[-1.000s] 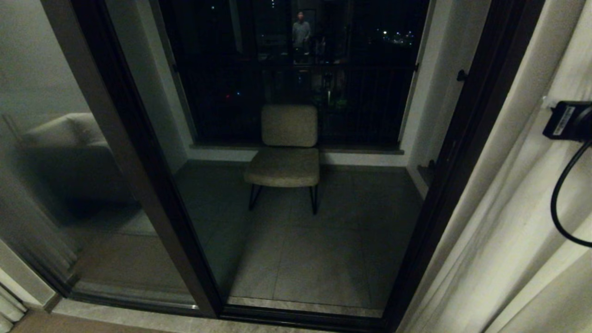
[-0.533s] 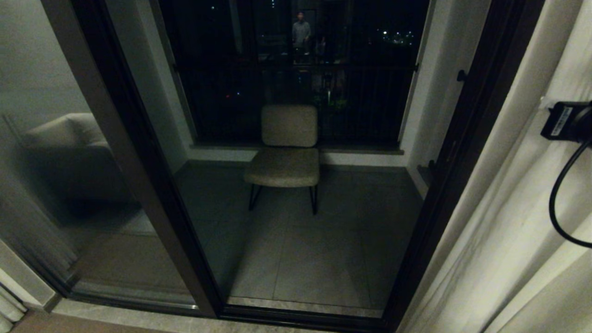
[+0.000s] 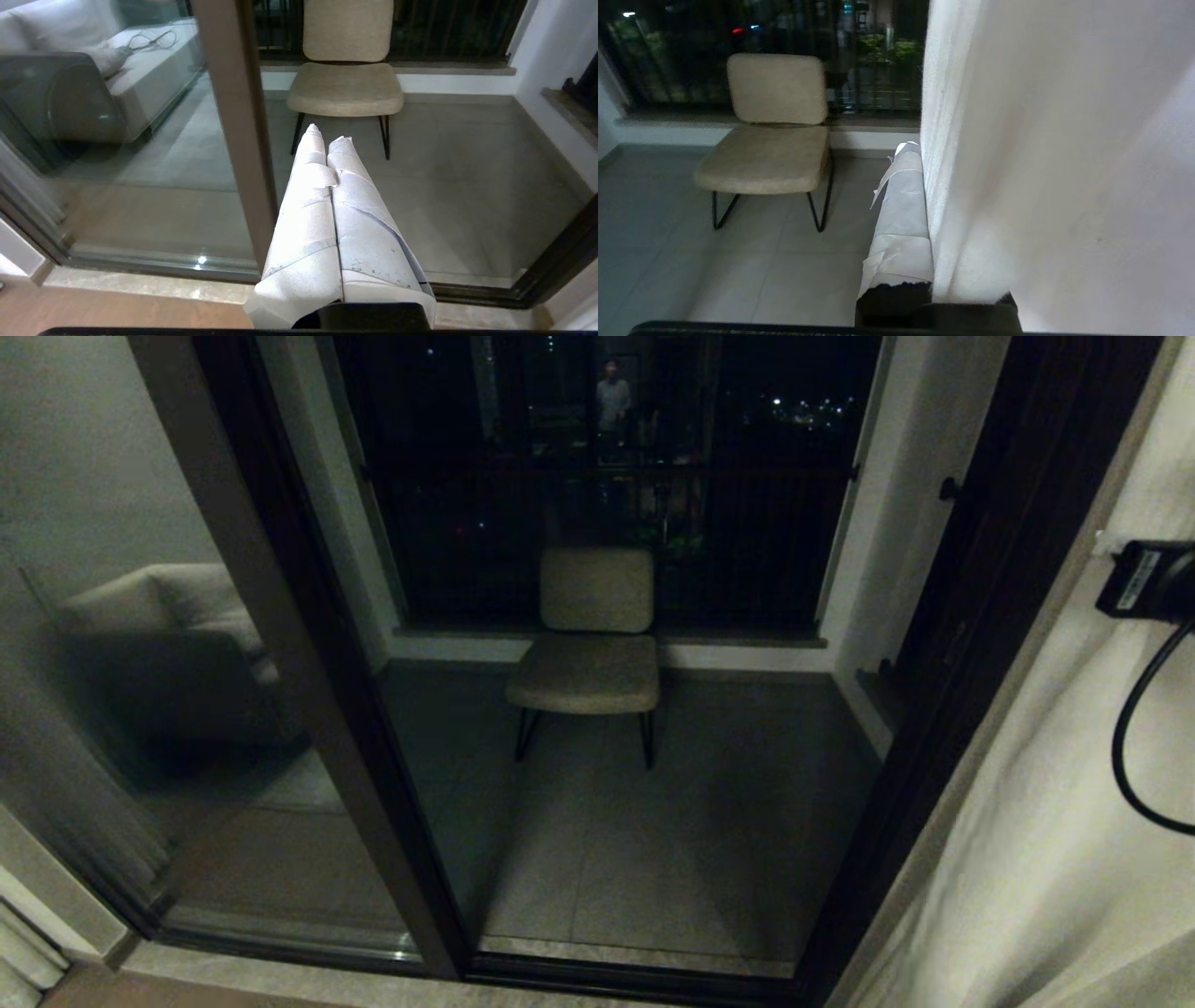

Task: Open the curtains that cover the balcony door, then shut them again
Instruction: Close the inner curtains on both sides

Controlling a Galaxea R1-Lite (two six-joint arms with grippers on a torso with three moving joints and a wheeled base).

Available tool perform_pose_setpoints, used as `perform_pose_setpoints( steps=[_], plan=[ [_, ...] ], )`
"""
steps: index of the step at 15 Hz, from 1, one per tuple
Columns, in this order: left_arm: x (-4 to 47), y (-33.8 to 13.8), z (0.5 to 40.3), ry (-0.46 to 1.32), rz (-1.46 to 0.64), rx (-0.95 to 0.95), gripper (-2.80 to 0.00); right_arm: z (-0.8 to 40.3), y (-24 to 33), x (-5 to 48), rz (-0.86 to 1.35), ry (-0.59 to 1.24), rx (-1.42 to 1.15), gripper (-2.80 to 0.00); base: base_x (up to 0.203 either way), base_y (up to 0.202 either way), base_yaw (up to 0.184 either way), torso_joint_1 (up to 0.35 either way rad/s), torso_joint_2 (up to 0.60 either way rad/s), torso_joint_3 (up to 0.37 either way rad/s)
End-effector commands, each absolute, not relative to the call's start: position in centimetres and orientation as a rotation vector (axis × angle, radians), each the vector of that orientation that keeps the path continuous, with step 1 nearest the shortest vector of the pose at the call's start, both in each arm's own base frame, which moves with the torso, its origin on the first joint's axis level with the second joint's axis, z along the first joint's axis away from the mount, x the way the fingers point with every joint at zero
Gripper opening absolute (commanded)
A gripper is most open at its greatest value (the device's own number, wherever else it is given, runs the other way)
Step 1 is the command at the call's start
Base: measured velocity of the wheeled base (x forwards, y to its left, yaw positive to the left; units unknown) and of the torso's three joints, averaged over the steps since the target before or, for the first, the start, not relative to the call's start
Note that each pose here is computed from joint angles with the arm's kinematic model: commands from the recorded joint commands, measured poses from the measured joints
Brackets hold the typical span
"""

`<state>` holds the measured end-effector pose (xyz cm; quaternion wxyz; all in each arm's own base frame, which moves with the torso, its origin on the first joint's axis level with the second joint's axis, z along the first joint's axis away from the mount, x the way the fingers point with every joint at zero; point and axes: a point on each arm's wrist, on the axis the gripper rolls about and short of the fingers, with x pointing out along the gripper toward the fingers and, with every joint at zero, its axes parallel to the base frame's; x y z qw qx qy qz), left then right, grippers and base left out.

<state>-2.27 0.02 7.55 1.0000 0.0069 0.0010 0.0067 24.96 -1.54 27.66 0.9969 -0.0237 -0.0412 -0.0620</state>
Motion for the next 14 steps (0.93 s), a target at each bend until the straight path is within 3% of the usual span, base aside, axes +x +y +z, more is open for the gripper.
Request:
perform_pose_setpoints(
  steps=[1, 14],
  plan=[
    [-2.3, 0.0, 7.6, 0.002, 0.015, 0.014, -2.80, 27.7, -1.5, 24.9, -0.122, -0.088, -0.048, -2.80, 0.000, 0.191, 0.003, 0.005, 0.00, 0.002],
    [-2.3, 0.0, 7.6, 0.002, 0.014, 0.015, -2.80, 27.7, 0.6, 26.7, -0.079, -0.135, -0.043, -2.80, 0.000, 0.194, -0.001, 0.003, 0.00, 0.002]
  ],
)
